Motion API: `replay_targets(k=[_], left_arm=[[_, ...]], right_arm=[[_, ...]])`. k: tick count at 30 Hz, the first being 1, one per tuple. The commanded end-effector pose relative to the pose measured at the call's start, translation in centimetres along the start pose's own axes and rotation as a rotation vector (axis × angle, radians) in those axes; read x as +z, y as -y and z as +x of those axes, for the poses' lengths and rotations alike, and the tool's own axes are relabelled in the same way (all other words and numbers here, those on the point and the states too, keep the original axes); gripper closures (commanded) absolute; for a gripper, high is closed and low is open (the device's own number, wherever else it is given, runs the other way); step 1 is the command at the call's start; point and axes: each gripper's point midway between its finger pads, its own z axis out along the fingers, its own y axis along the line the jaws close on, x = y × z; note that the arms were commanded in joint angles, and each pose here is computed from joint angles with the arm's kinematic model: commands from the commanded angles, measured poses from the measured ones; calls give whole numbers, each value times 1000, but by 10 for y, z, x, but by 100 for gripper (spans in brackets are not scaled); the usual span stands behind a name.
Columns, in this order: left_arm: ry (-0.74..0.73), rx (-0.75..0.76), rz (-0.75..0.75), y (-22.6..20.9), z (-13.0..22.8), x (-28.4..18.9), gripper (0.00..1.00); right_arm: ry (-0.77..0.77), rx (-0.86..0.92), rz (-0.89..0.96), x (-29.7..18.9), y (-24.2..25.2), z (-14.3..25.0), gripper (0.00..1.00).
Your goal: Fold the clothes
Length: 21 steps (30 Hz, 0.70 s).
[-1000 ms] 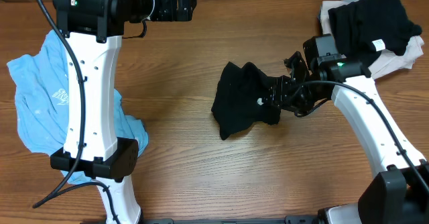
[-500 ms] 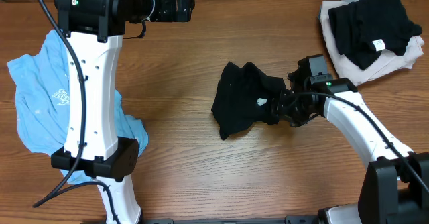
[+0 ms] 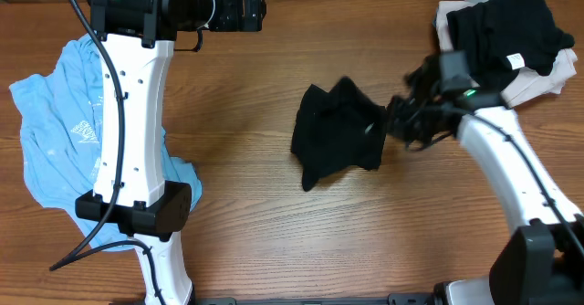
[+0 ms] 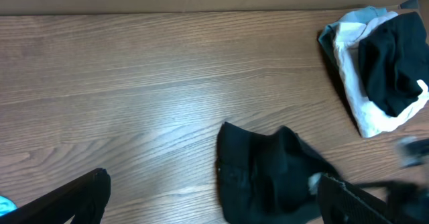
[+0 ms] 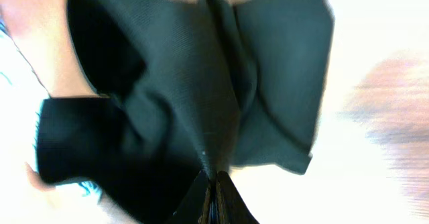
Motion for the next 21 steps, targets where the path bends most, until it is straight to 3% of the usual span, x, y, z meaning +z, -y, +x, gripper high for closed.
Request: replay_targets(k=[1, 4, 10, 16, 18, 19, 21], left_arm=[[-5, 41, -10, -2, 0, 5, 0], [-6, 48, -11, -3, 0, 5, 0], [-6, 62, -34, -7, 0, 5, 0], [-10, 62, -35, -7, 1, 5, 0], [-13, 63, -37, -7, 2, 5, 0], [-15, 68, -37, -7, 2, 5, 0], [-18, 70, -39, -8, 3, 5, 0]], right_arm=[[80, 1, 24, -25, 17, -27, 96], [46, 51, 100, -24, 49, -24, 96], [-121, 141, 227, 34, 115, 20, 96], [-157, 159, 236, 47, 124, 28, 95], [-149, 119, 208, 39, 114, 21, 84], [-138, 76, 175, 30, 102, 13, 71], [-107, 46, 161, 15, 89, -1, 62]])
